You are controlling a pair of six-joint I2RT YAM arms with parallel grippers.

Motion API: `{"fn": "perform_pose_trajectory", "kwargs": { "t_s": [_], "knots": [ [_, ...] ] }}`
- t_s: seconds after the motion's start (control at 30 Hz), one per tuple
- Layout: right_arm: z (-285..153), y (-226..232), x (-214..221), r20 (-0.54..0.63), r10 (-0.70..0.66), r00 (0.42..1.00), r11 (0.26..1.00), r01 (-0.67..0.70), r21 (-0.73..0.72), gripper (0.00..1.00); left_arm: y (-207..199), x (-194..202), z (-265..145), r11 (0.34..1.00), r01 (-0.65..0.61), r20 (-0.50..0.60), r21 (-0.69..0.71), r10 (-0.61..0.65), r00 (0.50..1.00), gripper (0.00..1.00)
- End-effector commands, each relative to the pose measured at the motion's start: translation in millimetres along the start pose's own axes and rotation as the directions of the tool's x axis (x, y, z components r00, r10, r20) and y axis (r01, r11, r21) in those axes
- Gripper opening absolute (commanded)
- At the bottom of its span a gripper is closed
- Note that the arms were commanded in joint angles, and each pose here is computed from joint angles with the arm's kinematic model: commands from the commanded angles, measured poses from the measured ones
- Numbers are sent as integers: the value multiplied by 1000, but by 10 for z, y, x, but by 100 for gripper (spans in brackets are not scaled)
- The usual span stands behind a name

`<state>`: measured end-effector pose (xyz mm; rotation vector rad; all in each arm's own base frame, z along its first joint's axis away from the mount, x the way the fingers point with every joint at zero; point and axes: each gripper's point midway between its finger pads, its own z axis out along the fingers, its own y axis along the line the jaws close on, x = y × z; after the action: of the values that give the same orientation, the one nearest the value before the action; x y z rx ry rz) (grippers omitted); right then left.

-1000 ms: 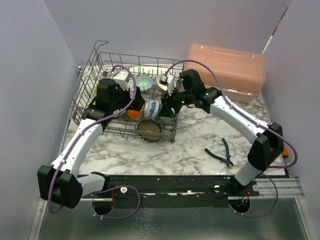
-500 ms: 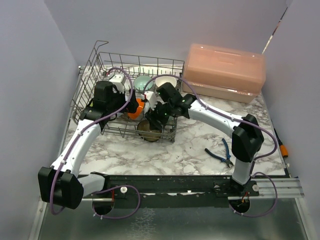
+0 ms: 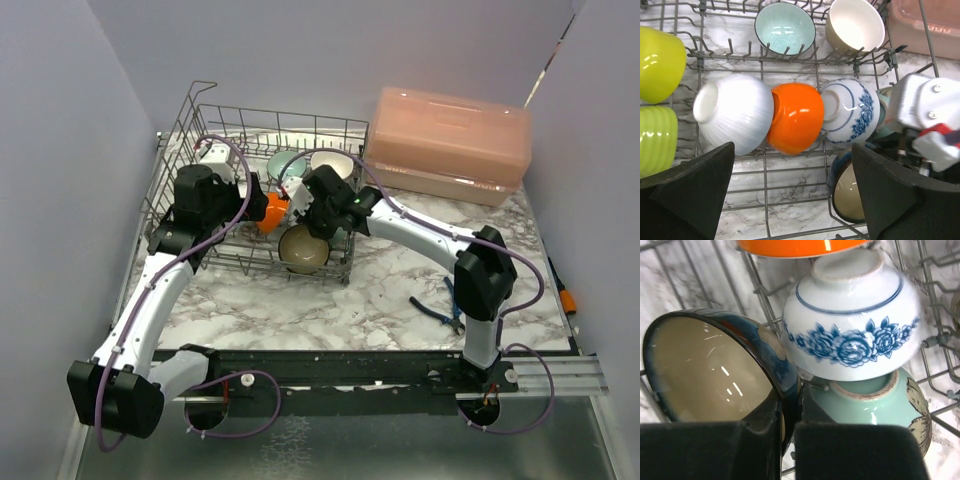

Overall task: Load the bowls into the dish rack
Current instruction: Pick up the bowl from the dish rack.

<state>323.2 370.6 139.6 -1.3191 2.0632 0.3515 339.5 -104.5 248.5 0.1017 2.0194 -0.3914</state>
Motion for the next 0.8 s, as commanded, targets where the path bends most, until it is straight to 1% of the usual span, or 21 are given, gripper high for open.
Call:
{"fn": "perform_pose_trajectory", "kwargs": {
  "t_s": [0.0,0.17,0.27,0.47,0.63,0.77],
  "knots": [
    [-64,53,-20,-9,92,996,996,-92,15,0,65,-158,-109,999,21,82,-43,-17,996,99],
    [-309,-40,-184,41,125,991,990,-127,66,0,-16,-250,-163,999,33,110,-7,-32,993,99],
    [-450,-160,-241,57,139,989,980,-146,135,0,-91,-310,-187,999,41,122,28,-44,992,99],
    [-775,-247,-460,154,140,978,971,-166,171,0,-167,-394,-235,997,52,145,63,-61,988,99],
    [-1043,-235,-684,302,114,946,973,-167,157,0,-168,-381,-227,996,52,147,67,-61,987,99],
    [-1272,-375,-784,385,107,917,952,-207,228,0,-227,-382,-232,994,57,146,98,-71,987,99]
  ]
}}
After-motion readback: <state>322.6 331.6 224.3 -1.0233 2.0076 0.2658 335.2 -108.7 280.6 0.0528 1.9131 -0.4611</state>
